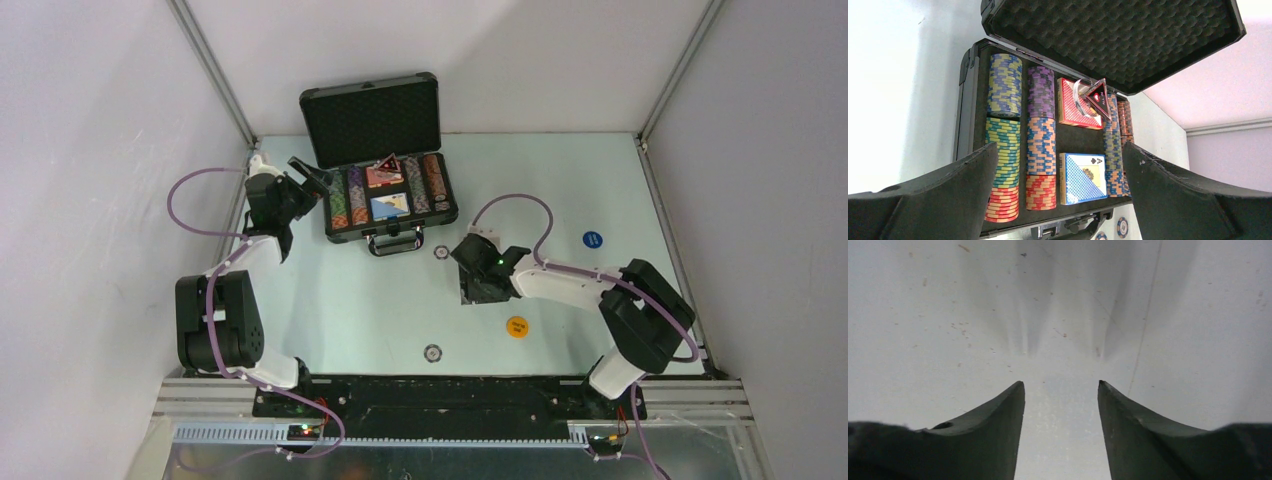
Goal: Pack up texas hold em set
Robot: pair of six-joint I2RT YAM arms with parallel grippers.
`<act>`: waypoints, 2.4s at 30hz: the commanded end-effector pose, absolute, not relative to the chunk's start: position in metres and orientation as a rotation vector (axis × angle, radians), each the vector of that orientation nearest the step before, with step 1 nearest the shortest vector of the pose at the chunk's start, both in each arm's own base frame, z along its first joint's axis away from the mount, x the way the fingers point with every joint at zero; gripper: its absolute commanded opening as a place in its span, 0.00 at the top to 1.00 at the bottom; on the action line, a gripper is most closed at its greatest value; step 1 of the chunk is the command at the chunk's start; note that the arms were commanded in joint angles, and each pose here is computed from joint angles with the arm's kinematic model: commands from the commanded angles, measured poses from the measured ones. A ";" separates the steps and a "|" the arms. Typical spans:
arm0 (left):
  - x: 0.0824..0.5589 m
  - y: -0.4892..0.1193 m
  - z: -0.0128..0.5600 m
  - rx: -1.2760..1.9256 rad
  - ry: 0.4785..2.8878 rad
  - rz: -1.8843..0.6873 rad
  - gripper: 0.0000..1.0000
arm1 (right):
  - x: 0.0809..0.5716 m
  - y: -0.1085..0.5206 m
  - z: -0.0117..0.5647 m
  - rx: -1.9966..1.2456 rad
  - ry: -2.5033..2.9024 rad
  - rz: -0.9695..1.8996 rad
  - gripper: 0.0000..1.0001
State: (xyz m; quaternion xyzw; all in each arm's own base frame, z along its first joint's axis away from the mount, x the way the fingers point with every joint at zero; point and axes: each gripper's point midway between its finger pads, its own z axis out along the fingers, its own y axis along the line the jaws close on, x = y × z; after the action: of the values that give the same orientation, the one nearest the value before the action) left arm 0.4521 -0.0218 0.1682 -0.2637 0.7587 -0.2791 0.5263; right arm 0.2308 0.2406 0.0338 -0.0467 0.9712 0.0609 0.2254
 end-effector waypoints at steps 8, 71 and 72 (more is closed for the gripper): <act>0.456 -0.027 0.180 -0.600 1.781 -0.698 0.02 | 0.203 0.170 0.035 0.058 2.689 0.061 0.24; 0.456 -0.025 0.180 -0.601 1.780 -0.694 0.02 | 0.233 0.258 -0.003 -0.223 2.762 0.098 0.35; 0.456 -0.026 0.180 -0.600 1.781 -0.696 0.02 | 0.227 0.249 -0.007 -0.219 2.779 0.081 0.32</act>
State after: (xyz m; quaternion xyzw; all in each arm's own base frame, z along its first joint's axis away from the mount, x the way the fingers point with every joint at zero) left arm 0.4522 -0.0219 0.1676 -0.2638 0.7591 -0.2791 0.5257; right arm 0.2584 0.3092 0.0224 -0.0848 0.9616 0.1170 0.2334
